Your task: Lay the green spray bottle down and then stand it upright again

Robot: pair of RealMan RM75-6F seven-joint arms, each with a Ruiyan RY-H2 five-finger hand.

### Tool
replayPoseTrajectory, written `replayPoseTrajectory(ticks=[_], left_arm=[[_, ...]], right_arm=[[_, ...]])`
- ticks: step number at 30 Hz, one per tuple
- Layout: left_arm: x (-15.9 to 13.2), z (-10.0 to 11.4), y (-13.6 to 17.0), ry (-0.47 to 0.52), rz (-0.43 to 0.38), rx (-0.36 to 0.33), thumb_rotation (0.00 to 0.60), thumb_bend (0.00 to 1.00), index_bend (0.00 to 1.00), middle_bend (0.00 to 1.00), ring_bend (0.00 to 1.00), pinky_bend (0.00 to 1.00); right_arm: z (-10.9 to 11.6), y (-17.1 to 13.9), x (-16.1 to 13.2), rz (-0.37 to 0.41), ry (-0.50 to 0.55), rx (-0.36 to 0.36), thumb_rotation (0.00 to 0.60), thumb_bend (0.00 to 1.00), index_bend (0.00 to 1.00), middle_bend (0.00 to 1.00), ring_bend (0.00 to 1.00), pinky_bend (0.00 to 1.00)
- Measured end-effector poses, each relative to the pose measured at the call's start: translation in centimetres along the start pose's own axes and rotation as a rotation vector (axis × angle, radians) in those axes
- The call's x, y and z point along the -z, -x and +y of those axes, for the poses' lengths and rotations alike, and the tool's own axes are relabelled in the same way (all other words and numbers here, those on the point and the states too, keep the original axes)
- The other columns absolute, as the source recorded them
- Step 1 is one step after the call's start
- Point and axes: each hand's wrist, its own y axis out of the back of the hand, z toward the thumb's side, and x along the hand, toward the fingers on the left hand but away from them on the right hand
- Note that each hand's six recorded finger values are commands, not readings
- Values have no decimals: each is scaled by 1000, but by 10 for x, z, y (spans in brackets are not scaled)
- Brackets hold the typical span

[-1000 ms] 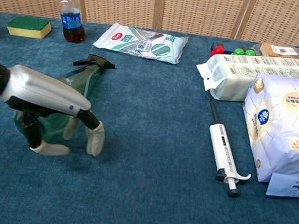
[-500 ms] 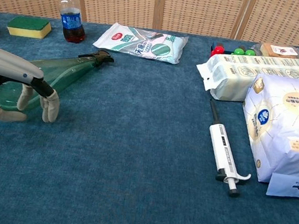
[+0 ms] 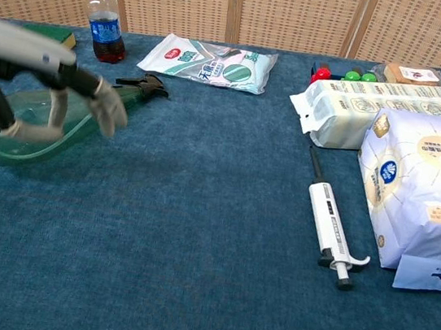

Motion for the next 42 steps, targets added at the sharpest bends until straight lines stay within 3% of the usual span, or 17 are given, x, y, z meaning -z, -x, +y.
replayPoseTrajectory(ticks=[4,7,13,18,23,30,42], left_arm=[[-1,32,10,21,-6,-125,545,563,155,239,179,398],[5,43,16,50,23,-163,504,555,151,233,179,410],[27,51,25,147,121,-177,316,414,131,222,179,420],[49,54,31,256,200,-169,227,321,117,211,169,421],[77,62,36,339,285,-195,194,302,109,203,156,424],[104,69,37,353,388,-182,188,295,80,185,132,429],[111,73,19,167,497,-144,197,301,93,186,132,433]], right_arm=[[-1,-1,3,-2,8,-1,600,378,314,296,93,181],[-2,-1,4,-3,12,0,600,377,314,296,93,180],[-4,0,6,1,16,-7,600,376,314,297,93,181],[-6,2,4,7,16,-10,600,377,315,297,93,180],[-8,3,2,14,18,-14,600,376,314,297,93,180],[-10,5,-1,24,21,-17,600,378,314,297,93,180],[-10,6,-2,30,25,-17,600,377,314,297,93,180]])
